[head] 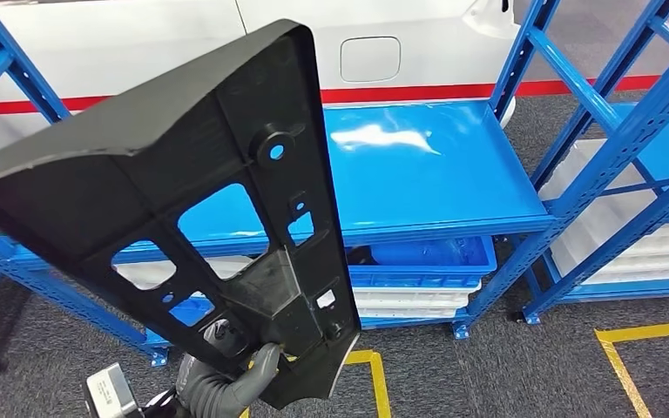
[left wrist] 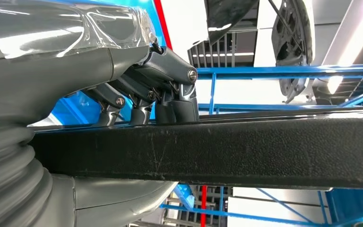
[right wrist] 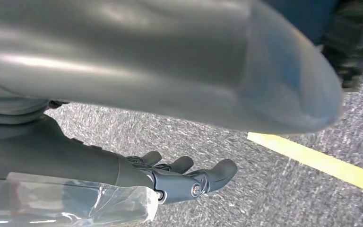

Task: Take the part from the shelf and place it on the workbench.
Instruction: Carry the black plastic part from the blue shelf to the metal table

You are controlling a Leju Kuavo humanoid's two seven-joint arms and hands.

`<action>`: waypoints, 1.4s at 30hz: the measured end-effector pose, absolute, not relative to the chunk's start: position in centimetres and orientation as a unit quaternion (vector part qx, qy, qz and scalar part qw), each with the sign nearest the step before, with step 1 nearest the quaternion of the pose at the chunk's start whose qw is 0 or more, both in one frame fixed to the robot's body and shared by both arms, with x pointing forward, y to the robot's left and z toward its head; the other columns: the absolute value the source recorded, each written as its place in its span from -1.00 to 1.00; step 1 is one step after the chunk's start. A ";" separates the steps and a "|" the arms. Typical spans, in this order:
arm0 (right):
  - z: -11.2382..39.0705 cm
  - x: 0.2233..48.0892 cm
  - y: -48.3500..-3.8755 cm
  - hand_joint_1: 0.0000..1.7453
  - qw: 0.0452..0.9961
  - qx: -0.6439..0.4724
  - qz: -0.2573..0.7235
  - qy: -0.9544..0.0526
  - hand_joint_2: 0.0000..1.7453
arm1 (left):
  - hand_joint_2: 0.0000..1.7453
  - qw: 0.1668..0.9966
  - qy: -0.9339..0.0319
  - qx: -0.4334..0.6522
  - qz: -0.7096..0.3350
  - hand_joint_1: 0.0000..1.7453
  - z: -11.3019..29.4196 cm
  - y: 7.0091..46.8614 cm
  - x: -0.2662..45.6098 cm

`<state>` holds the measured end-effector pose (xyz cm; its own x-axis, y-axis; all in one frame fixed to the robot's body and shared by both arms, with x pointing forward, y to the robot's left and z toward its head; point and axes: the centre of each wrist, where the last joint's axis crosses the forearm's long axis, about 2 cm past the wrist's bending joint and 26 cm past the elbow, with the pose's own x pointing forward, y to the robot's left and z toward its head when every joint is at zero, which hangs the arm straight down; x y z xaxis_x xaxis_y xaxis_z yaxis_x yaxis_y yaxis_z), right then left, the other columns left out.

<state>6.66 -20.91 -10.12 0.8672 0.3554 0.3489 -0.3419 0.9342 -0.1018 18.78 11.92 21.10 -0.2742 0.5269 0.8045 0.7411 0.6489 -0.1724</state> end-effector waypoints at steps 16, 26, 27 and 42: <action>-10.3 6.6 -21.8 -1.00 0.967 -0.028 0.178 -0.182 -1.00 | 1.00 0.433 -0.790 -0.418 -0.120 1.00 21.4 11.9 19.0; -10.3 6.6 -21.7 -1.00 0.969 -0.028 0.166 -0.178 -1.00 | 1.00 0.440 -0.784 -0.424 -0.115 1.00 21.3 11.9 19.0; -10.3 6.5 -21.8 -1.00 0.970 -0.029 0.166 -0.178 -1.00 | 1.00 0.441 -0.783 -0.424 -0.114 1.00 21.3 11.9 19.0; -10.4 6.4 -22.7 -1.00 0.977 -0.042 0.122 -0.168 -1.00 | 1.00 0.428 -0.780 -0.439 -0.125 1.00 21.8 11.3 19.6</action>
<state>6.42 -22.68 -10.41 0.9141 0.2517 0.3180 -0.2236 0.9669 -0.1227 19.59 11.34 21.80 -0.2479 0.5775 0.7779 0.7914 0.5838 -0.1812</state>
